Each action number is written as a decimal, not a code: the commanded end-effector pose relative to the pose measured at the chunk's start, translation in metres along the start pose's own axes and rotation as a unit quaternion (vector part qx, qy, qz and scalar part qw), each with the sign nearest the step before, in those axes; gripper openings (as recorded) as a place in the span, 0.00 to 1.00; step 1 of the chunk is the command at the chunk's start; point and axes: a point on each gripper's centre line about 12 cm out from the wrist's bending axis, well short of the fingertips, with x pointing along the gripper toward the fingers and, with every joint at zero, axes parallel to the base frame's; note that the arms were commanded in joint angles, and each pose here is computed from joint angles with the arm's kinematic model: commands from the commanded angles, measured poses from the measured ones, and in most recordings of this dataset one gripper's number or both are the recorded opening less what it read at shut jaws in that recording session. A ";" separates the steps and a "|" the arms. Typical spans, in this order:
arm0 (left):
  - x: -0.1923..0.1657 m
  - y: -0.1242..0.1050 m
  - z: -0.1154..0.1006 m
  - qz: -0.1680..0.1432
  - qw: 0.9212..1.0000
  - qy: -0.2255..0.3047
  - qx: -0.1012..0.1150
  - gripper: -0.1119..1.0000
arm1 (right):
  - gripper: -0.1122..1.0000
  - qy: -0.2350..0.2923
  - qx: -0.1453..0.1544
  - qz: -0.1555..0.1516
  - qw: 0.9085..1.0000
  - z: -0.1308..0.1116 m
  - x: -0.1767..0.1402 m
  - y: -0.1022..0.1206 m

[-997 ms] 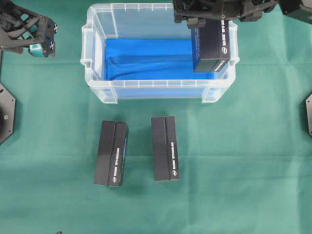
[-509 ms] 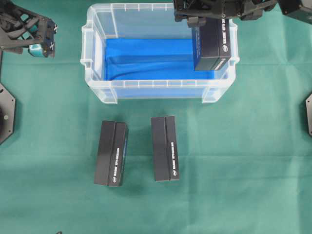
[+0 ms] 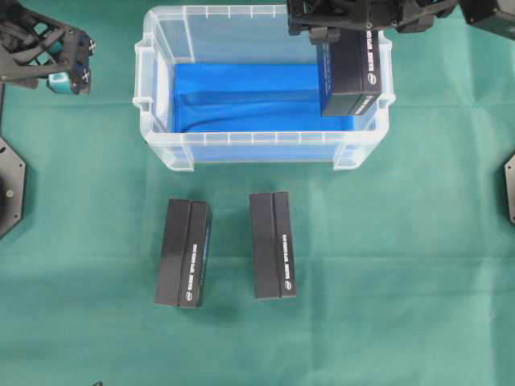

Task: Take out the box from the case.
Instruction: 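Lift the right black box up out of the case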

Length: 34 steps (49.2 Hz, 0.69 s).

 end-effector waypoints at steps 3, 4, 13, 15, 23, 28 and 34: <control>-0.006 -0.002 0.001 -0.009 1.000 -0.006 0.001 0.99 | 0.71 -0.009 0.006 0.029 1.000 0.004 -0.023 -0.006; -0.006 -0.002 0.001 -0.011 1.000 -0.007 0.001 0.99 | 0.71 -0.009 0.004 0.030 1.000 0.004 -0.023 -0.006; -0.006 -0.002 0.001 -0.010 1.000 -0.006 0.001 0.99 | 0.71 -0.010 0.005 0.030 0.999 0.004 -0.023 -0.006; -0.005 -0.002 0.001 -0.008 1.000 -0.006 0.001 0.99 | 0.71 -0.010 0.005 0.029 1.000 0.005 -0.023 -0.006; -0.006 -0.002 0.001 -0.010 1.000 -0.006 0.001 0.99 | 0.71 -0.010 -0.002 0.030 0.999 0.004 -0.023 -0.006; -0.006 -0.002 0.001 -0.009 1.000 -0.006 0.001 0.99 | 0.71 -0.009 -0.007 0.028 1.000 0.002 -0.023 -0.006; -0.006 -0.002 0.001 -0.008 1.000 -0.006 0.001 0.99 | 0.71 -0.004 -0.021 0.024 0.999 -0.010 -0.026 -0.005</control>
